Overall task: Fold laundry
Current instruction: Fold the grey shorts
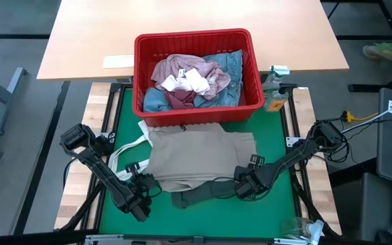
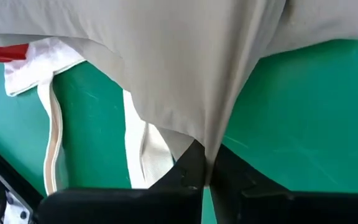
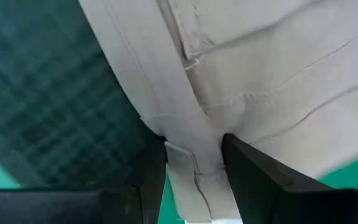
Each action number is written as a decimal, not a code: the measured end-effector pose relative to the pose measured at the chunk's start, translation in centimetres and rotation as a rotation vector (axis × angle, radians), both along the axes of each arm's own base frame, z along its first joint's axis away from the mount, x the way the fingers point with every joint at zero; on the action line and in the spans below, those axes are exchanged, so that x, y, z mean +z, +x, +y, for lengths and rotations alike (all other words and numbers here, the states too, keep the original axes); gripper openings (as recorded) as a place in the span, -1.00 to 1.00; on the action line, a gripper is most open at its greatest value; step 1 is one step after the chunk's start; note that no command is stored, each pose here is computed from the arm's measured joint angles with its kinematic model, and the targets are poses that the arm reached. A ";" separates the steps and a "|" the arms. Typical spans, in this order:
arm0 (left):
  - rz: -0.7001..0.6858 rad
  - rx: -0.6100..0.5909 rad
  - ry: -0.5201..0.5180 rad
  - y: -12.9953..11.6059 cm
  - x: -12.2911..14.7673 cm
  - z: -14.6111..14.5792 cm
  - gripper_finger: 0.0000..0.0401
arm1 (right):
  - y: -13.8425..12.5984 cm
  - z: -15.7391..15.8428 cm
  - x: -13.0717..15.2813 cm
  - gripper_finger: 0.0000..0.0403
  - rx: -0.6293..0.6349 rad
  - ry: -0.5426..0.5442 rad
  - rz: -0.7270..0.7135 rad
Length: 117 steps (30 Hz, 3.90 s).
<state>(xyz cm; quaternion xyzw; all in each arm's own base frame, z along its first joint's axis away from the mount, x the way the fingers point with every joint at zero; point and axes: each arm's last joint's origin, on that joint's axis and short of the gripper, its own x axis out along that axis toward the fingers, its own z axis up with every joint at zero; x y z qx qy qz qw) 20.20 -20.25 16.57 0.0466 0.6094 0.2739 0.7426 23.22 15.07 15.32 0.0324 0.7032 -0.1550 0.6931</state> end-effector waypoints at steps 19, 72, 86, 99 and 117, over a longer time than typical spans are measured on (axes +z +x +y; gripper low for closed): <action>0.058 0.017 -0.057 -0.4 0.2 -0.2 -0.32 | -0.6 0.2 -0.3 -0.19 0.012 0.119 0.115; -0.310 0.293 0.015 4.8 -1.2 16.3 -0.57 | -0.5 0.2 -0.3 -0.19 0.010 0.120 0.103; -0.201 0.343 0.042 2.4 -3.2 17.2 -0.57 | -0.5 0.2 -0.3 -0.19 0.010 0.120 0.103; -0.080 0.131 -0.172 5.1 4.3 12.3 -0.57 | -0.5 0.2 -0.3 -0.19 0.010 0.120 0.104; -0.618 -0.336 -0.201 5.8 5.2 2.5 -0.57 | -0.5 0.2 -0.3 -0.19 0.010 0.120 0.103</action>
